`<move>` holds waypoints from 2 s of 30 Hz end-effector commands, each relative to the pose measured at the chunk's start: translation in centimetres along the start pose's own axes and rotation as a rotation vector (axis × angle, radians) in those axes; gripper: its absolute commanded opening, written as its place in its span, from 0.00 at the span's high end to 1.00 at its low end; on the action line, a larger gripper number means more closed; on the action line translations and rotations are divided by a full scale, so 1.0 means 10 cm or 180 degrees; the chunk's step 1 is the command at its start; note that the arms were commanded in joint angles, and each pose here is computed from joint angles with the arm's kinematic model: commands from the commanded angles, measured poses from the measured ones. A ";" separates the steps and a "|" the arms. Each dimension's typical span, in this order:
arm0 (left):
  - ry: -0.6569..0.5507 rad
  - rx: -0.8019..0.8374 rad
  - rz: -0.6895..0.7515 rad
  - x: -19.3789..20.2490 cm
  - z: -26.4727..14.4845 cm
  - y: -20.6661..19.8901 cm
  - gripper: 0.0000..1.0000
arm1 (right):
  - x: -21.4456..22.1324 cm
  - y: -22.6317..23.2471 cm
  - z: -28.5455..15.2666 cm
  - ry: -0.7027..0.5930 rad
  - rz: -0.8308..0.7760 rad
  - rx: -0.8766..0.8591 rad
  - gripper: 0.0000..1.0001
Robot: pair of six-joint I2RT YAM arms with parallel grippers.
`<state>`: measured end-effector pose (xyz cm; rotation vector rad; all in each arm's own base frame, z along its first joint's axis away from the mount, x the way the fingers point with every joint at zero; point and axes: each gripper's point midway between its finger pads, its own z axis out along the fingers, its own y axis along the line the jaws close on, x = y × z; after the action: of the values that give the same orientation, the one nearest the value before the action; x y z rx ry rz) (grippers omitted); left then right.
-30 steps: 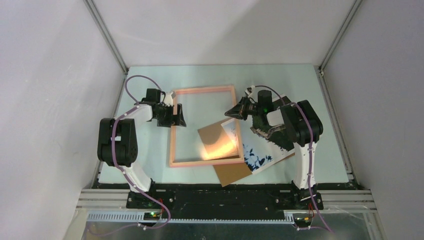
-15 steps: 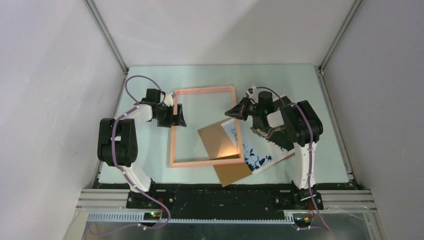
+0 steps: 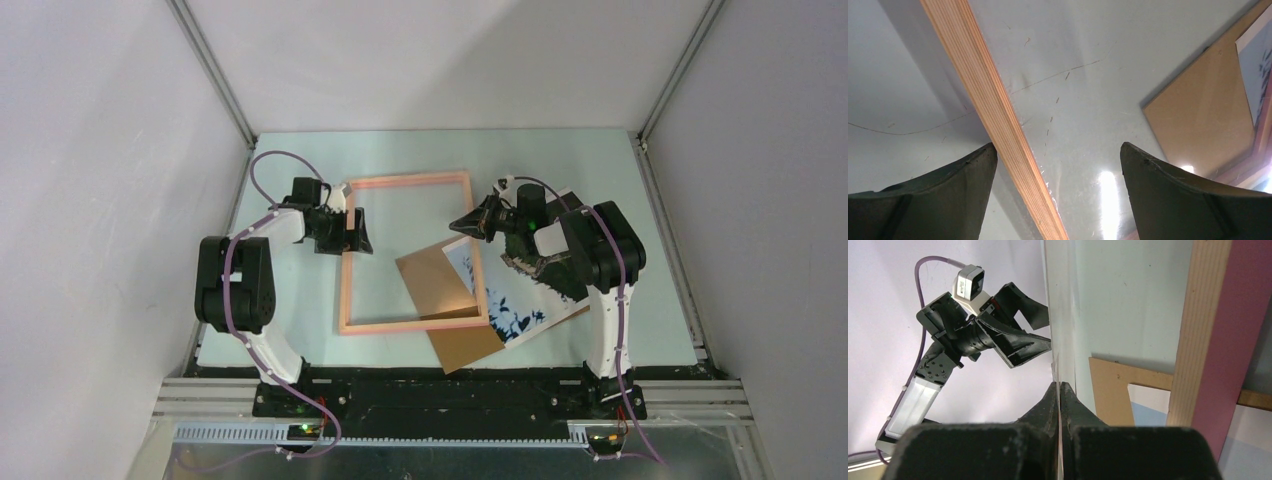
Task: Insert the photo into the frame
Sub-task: Place the photo frame item in the photo frame.
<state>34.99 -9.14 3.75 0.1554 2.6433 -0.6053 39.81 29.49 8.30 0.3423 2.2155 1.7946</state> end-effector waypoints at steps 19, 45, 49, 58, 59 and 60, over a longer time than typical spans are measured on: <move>-0.0067 -0.0014 -0.0142 0.01 -0.11 0.09 0.51 | -0.04 0.16 -0.01 -0.0064 -0.0190 -0.0169 1.00; 0.0018 0.0016 -0.0286 0.04 -0.02 0.21 0.90 | 0.02 0.25 0.08 -0.0042 -0.0064 -0.0321 1.00; 0.0013 0.0019 -0.0286 0.04 -0.02 0.20 0.91 | 0.00 0.30 0.07 -0.0067 -0.0030 -0.0378 1.00; 0.0025 0.0019 -0.0289 0.07 -0.02 0.20 0.92 | -0.01 0.34 0.08 -0.0085 0.0060 -0.0429 1.00; 0.0027 0.0020 -0.0293 0.07 -0.02 0.20 0.92 | -0.01 0.35 0.08 -0.0087 0.0061 -0.0441 1.00; 0.0027 0.0022 -0.0296 0.07 -0.02 0.20 0.93 | -0.02 0.36 0.08 -0.0090 0.0081 -0.0449 1.00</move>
<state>34.85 -6.36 3.00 0.0192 2.6688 -0.5822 40.06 30.16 10.69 0.3799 2.1210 1.9082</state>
